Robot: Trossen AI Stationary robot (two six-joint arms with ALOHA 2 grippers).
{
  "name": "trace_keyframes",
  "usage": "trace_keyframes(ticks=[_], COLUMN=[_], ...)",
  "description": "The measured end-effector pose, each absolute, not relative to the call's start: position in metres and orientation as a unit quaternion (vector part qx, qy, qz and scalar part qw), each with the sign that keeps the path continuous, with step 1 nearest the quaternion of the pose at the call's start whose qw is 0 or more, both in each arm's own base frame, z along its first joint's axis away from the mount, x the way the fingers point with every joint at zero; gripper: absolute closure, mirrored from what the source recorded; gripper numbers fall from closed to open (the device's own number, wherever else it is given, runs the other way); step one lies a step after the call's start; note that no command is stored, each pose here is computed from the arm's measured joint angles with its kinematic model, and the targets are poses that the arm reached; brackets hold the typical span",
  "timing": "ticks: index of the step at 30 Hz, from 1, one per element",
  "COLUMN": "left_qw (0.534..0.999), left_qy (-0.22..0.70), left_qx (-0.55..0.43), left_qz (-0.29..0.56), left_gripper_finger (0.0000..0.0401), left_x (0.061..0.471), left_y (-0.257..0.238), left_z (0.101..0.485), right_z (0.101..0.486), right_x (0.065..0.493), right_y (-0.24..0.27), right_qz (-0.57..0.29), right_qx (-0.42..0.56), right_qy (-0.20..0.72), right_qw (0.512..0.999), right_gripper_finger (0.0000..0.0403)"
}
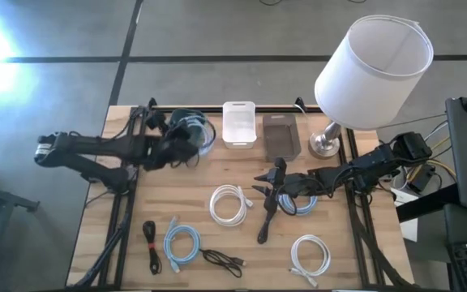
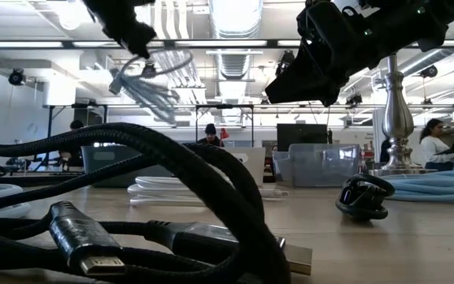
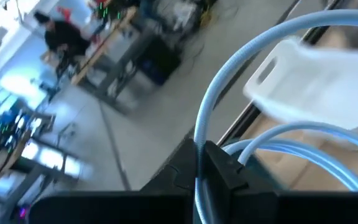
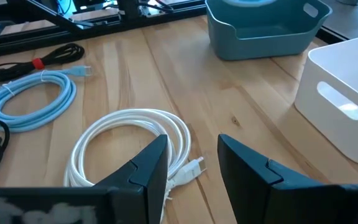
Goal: Pick & Place USB Port
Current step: Put the top left blue HDMI cable into the blue bin, then put the bottom blue HDMI cable into the blue bin
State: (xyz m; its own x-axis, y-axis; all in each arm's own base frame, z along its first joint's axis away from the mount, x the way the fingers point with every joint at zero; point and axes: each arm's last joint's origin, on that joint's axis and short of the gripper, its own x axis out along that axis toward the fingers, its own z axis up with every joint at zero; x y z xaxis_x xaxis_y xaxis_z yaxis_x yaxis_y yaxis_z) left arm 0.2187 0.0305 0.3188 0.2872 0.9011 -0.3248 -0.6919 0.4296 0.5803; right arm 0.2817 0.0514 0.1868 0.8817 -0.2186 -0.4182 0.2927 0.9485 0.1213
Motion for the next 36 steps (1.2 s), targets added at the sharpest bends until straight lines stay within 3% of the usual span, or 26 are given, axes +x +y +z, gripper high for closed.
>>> trace_keyframes(ticks=[10,15,20,31,36], left_qw=[0.715,0.739,0.732,0.689,0.691], left_qy=[0.398,0.411,0.433,0.477,0.469], left_qx=[0.09,0.082,0.113,0.13,0.119], left_qz=[0.568,0.528,0.514,0.529,0.537], left_gripper_finger=[0.0384,0.0384,0.0382,0.0293,0.0263], left_x=[0.198,0.198,0.194,0.183,0.183], left_y=[0.11,0.126,0.128,0.126,0.126], left_z=[0.279,0.25,0.23,0.218,0.218], right_z=[0.187,0.187,0.187,0.187,0.187], right_x=[0.282,0.282,0.282,0.282,0.282], right_y=[0.051,0.051,0.051,0.051,0.051], right_qz=[-0.132,-0.132,-0.132,-0.132,-0.132], right_qx=[0.089,0.089,0.089,0.089,0.089], right_qy=[0.204,0.204,0.204,0.204,0.204], right_qw=[0.966,0.966,0.966,0.966,0.966], right_gripper_finger=[0.0269,0.0266,0.0272,0.0273,0.0277])
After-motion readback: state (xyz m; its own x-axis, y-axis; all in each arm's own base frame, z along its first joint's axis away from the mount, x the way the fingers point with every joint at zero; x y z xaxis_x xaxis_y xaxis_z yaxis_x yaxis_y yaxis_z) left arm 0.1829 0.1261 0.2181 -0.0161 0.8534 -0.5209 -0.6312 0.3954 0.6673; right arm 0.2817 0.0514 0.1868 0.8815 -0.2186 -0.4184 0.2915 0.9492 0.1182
